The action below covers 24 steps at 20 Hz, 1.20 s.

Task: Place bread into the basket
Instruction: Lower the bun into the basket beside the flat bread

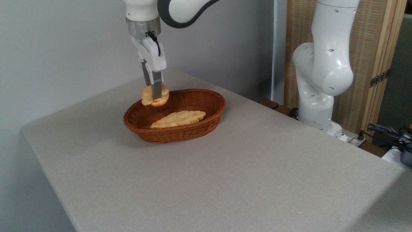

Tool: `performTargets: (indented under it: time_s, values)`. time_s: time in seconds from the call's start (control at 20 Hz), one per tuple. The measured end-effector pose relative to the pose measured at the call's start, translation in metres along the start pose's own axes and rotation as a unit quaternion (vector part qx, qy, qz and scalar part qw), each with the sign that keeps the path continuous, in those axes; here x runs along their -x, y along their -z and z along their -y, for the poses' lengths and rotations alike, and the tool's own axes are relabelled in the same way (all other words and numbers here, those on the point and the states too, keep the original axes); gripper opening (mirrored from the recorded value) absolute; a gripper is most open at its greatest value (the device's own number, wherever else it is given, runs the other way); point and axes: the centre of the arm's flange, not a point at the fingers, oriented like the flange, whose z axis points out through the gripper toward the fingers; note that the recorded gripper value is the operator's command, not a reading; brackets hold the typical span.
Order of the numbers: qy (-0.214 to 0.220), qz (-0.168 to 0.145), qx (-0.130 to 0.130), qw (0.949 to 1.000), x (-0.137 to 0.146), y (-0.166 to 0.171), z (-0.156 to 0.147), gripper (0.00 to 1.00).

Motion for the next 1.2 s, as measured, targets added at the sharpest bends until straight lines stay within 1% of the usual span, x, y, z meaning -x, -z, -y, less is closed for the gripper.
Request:
performTargets:
  time_s: [0.05,0.15,0.5,1.05,1.2]
  values:
    - [-0.005,0.005,0.004,1.0000,-0.005,-0.006,-0.010,1.00]
    - [-0.014,0.014,0.009,0.9998,-0.011,-0.018,-0.019,1.00]
    - [-0.024,0.033,0.019,0.9990,-0.018,-0.041,-0.028,1.00]
    - [-0.022,0.032,0.019,0.9991,-0.018,-0.039,-0.027,1.00]
    - [-0.009,0.020,0.013,0.9997,-0.017,-0.027,-0.013,1.00]
